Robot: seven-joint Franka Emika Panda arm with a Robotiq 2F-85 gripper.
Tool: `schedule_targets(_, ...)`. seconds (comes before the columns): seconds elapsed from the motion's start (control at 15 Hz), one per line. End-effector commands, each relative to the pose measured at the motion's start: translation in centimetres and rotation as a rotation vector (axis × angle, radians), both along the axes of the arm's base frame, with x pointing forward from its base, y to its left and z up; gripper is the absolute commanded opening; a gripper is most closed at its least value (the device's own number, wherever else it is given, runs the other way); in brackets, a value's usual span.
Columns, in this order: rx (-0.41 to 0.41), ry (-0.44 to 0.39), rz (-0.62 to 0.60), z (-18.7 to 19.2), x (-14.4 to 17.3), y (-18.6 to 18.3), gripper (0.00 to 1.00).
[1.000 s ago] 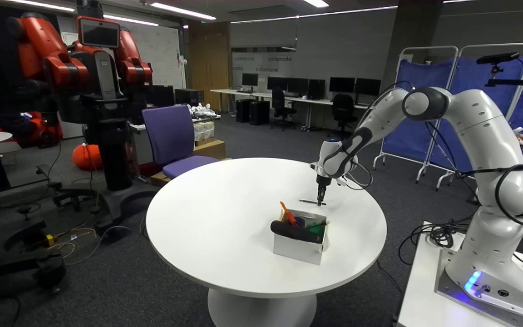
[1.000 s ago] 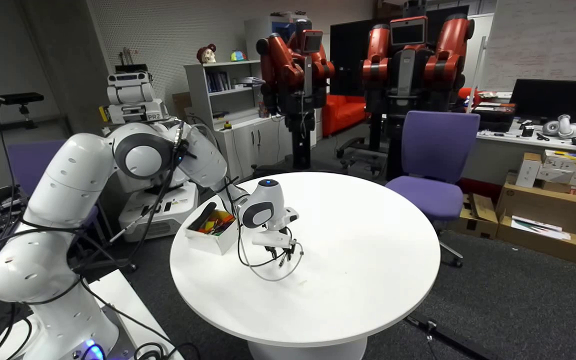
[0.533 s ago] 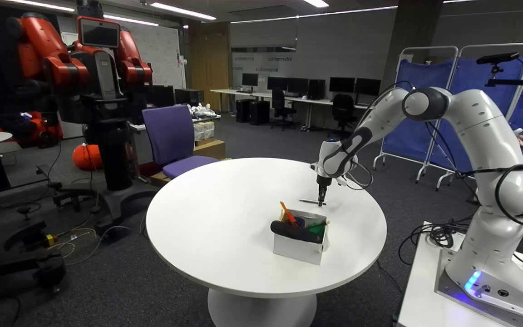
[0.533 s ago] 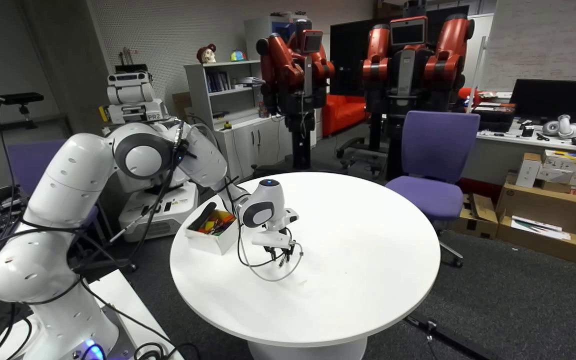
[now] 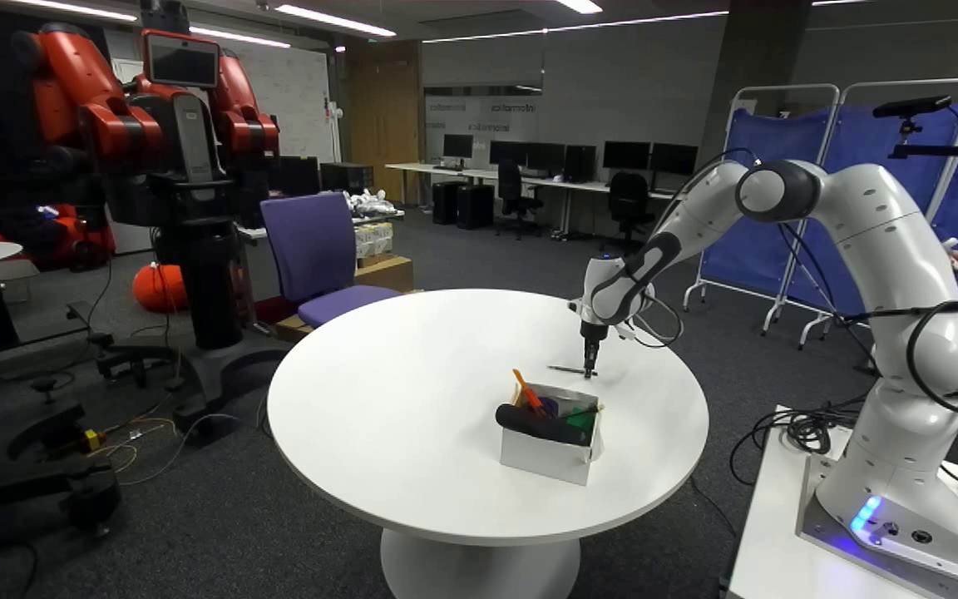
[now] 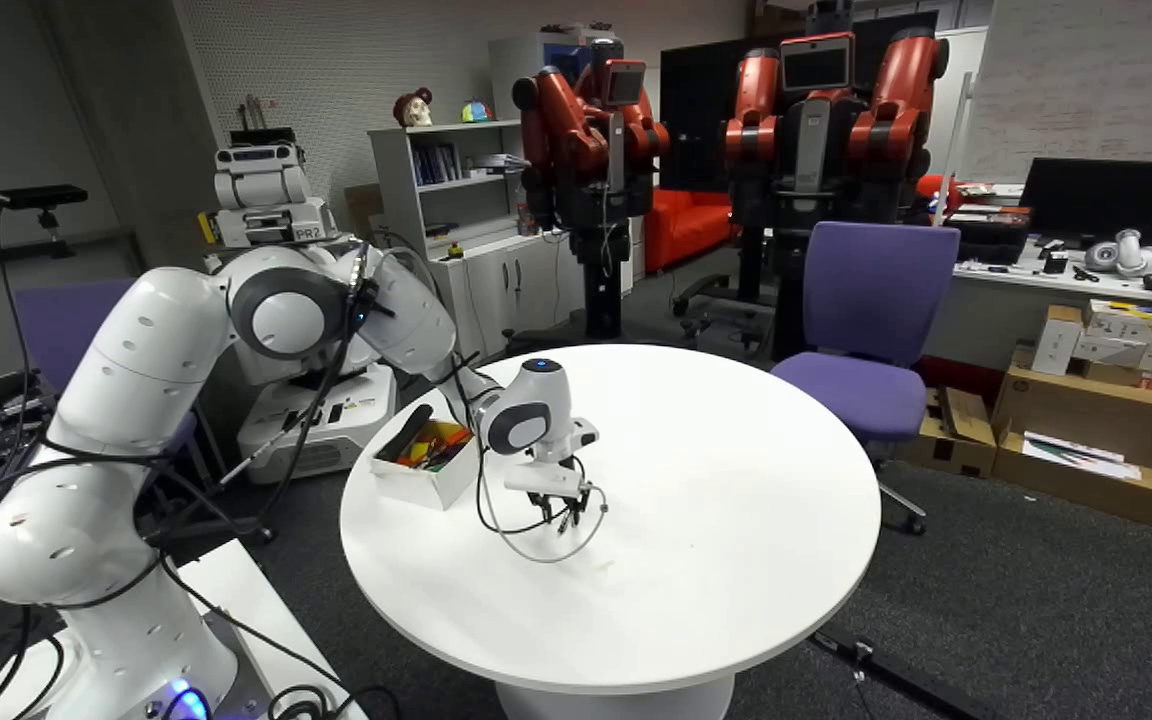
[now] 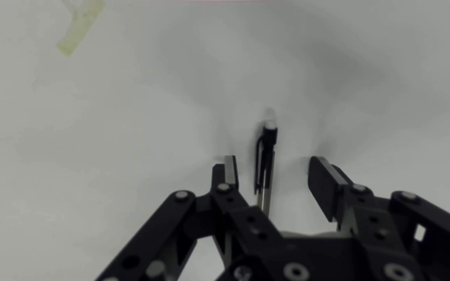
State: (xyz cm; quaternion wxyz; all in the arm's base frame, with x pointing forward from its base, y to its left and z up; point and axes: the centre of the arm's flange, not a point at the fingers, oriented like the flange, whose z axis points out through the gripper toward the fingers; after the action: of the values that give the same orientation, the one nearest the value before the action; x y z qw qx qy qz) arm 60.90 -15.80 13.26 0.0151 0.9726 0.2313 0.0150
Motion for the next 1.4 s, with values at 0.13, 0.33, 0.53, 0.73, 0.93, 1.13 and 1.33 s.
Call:
schedule_targets(0.13, -0.005, 0.026, 0.026, -0.4, 1.3, -0.6, 0.55)
schedule_targets(0.33, -0.007, 0.029, 0.026, -0.3, 1.5, -0.6, 0.29)
schedule_targets(0.53, -0.007, 0.035, 0.027, -0.1, 1.6, -0.6, 0.06)
schedule_targets(0.73, -0.006, 0.034, 0.028, 0.0, 1.6, -0.6, 0.00)
schedule_targets(0.93, -0.008, 0.030, 0.026, 0.4, 1.5, -0.5, 0.02)
schedule_targets(1.13, -0.019, 0.021, 0.023, 1.9, 1.1, -0.2, 0.02)
schedule_targets(1.33, -0.036, 0.005, 0.024, 4.3, 0.7, 0.8, 0.02)
